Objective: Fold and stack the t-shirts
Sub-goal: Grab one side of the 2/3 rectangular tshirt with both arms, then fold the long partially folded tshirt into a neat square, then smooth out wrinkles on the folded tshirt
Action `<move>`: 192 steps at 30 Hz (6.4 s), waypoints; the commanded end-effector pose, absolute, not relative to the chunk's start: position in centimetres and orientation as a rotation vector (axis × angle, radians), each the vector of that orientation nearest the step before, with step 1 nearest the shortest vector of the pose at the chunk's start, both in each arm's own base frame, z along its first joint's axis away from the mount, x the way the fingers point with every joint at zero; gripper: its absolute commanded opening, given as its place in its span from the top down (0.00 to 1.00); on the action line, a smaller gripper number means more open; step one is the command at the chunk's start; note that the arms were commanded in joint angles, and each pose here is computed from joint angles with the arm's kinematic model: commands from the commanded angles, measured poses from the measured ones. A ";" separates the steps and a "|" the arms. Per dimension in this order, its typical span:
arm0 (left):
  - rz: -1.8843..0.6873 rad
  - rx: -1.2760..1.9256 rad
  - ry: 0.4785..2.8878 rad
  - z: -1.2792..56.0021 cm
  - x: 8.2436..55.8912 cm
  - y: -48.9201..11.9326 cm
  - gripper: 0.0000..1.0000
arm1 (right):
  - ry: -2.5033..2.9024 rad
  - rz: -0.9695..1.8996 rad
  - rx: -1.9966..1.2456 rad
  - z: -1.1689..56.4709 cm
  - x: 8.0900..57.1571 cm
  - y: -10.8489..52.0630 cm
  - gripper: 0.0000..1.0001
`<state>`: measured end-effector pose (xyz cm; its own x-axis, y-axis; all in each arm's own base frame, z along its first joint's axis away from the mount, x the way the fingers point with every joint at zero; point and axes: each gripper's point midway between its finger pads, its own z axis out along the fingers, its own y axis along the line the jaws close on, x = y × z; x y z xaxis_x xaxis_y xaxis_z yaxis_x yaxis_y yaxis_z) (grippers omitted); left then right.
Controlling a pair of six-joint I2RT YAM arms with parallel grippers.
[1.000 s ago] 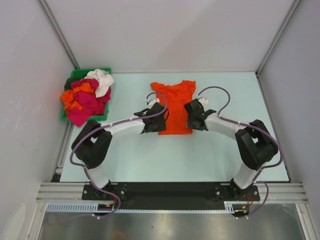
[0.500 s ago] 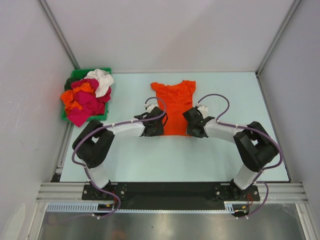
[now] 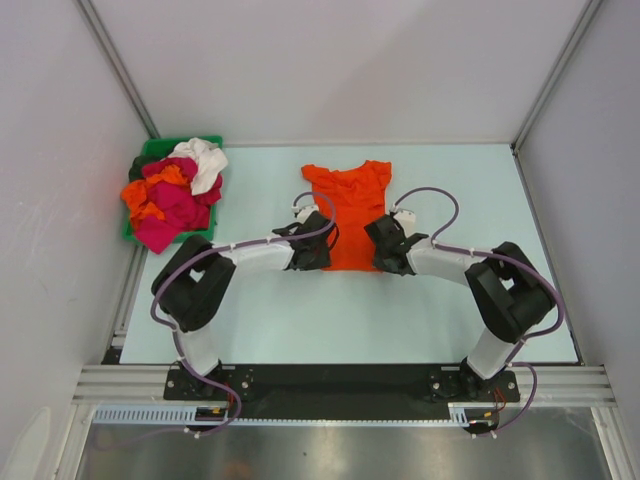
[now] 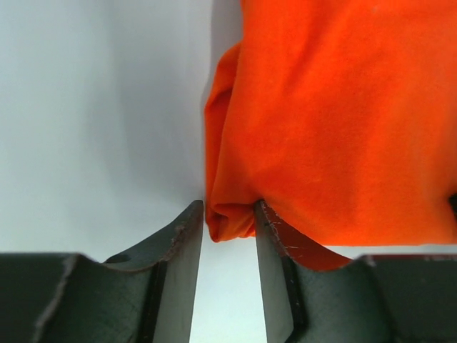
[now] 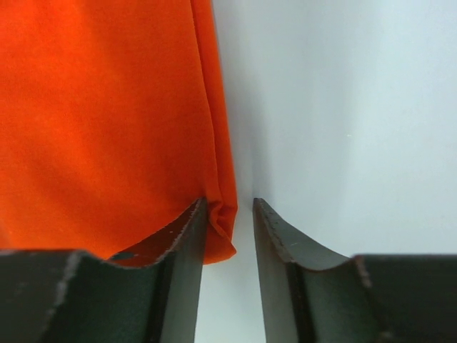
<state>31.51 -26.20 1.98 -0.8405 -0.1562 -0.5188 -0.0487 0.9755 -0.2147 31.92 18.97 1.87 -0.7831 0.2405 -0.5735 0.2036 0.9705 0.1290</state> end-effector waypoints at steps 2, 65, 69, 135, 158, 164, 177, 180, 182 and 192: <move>-0.263 -0.167 2.610 1.1 31.4 -27.1 0.64 | 2.586 0.013 0.319 -1.0 30.1 18.3 0.67; -0.205 0.030 2.293 16.5 19.8 -25.0 1.00 | 2.280 -0.009 0.263 13.3 23.1 16.3 1.00; -0.179 -0.021 2.266 16.5 22.4 -24.3 1.00 | 2.256 -0.028 0.294 13.5 26.3 15.5 1.00; -0.126 -0.135 2.372 6.9 40.0 -28.5 0.46 | 2.426 0.050 0.272 1.7 41.7 24.4 0.91; -0.188 -0.239 2.361 8.9 35.6 -25.7 0.48 | 2.255 0.161 0.336 12.1 39.7 22.0 0.79; -0.161 -0.241 2.413 6.6 34.0 -25.1 0.48 | 2.331 0.132 0.344 8.9 36.1 21.0 0.80; -0.111 -0.200 2.490 2.8 33.7 -25.9 0.49 | 2.495 0.062 0.306 0.5 32.2 21.3 0.85; -0.088 -0.196 2.509 2.2 33.3 -25.6 0.49 | 2.519 0.067 0.308 0.0 31.3 21.4 0.85; -0.069 -0.190 2.512 1.8 33.2 -25.3 0.49 | 2.527 0.068 0.301 -0.3 30.7 21.5 0.85; -0.034 -0.173 2.509 1.6 34.1 -24.9 0.48 | 2.562 0.086 0.256 -1.0 27.9 23.0 0.85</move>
<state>33.55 -25.07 1.97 -0.7985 -0.1468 -0.5839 -0.1156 0.9892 -0.0906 32.14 21.60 2.21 -0.7284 0.2274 -0.6463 0.2008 0.9727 0.1160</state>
